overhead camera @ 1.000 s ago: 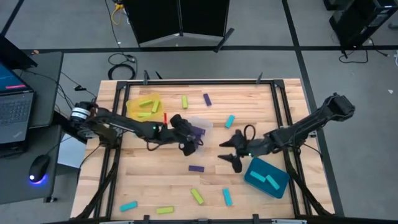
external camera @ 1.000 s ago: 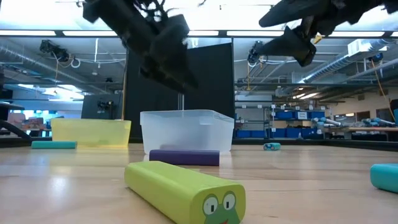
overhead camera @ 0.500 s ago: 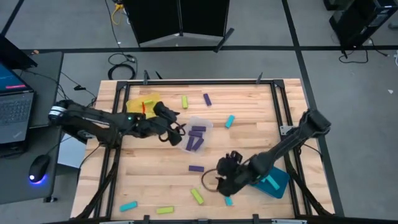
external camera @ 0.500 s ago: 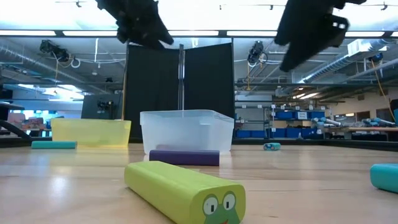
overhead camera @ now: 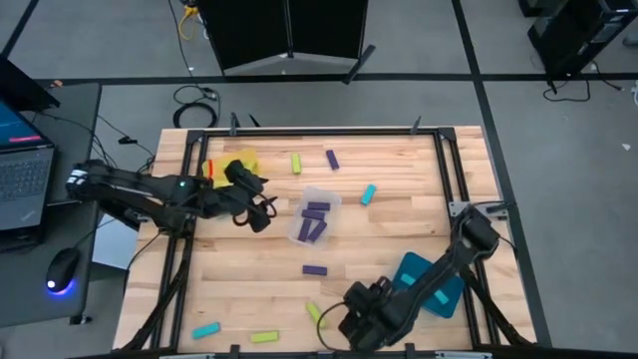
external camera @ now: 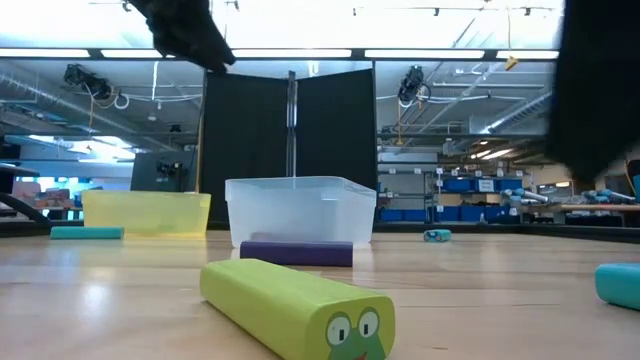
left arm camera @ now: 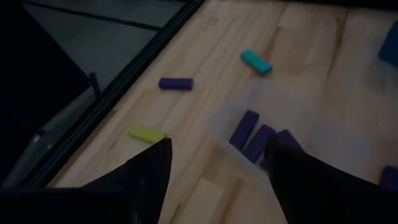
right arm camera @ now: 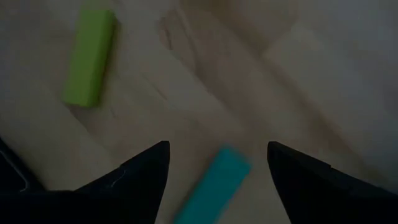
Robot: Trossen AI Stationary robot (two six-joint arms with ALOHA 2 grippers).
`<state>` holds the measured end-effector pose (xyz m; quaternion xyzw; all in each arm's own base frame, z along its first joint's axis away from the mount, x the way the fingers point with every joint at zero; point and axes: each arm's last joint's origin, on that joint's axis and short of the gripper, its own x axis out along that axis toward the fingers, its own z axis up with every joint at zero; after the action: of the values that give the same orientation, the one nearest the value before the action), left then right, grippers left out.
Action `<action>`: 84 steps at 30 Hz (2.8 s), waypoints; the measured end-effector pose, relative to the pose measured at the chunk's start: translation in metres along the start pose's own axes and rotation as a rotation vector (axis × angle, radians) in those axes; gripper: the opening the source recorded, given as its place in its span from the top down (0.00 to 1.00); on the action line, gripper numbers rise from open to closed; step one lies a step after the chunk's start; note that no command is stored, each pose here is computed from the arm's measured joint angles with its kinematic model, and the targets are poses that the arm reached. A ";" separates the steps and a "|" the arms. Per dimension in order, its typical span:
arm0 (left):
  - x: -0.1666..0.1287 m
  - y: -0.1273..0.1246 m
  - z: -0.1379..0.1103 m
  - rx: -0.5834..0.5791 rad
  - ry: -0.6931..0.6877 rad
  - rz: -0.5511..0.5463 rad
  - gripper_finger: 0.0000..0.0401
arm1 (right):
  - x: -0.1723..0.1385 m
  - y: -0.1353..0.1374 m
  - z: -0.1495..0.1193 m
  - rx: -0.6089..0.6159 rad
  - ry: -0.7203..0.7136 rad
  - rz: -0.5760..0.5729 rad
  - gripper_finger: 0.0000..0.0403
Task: Sort blocks
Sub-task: Put the bottom right blue block into the blue bin
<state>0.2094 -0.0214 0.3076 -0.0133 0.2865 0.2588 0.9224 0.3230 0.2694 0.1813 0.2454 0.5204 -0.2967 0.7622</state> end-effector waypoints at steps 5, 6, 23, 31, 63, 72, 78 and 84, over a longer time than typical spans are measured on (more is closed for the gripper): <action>-0.010 -0.001 -0.002 -0.011 -0.006 -0.027 0.35 | 0.013 0.004 -0.020 0.075 0.025 -0.045 0.29; -0.011 -0.001 -0.002 -0.016 -0.010 -0.031 0.35 | 0.014 0.004 -0.022 0.088 0.028 -0.055 0.28; -0.017 -0.005 -0.007 0.014 -0.004 -0.033 0.35 | 0.041 0.006 -0.037 0.178 0.047 -0.103 0.29; -0.017 -0.005 -0.007 0.018 -0.001 -0.030 0.35 | 0.043 0.006 -0.038 0.194 0.069 -0.110 0.53; -0.019 -0.010 -0.040 0.010 0.258 -0.054 0.35 | -0.094 -0.067 -0.004 -0.222 -0.142 -0.252 0.71; -0.014 -0.028 -0.065 0.068 0.337 -0.124 0.38 | -0.076 -0.099 -0.041 -0.227 0.075 -0.383 0.71; -0.003 -0.059 -0.071 0.139 0.376 -0.279 0.38 | -0.068 -0.127 -0.057 -0.179 0.115 -0.433 0.71; 0.009 -0.095 -0.089 0.255 0.431 -0.391 0.38 | -0.069 -0.141 -0.058 -0.133 0.095 -0.433 0.51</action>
<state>0.2158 -0.1151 0.2163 -0.0069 0.4976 0.0299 0.8668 0.1661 0.2232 0.2177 0.0908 0.6148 -0.4063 0.6698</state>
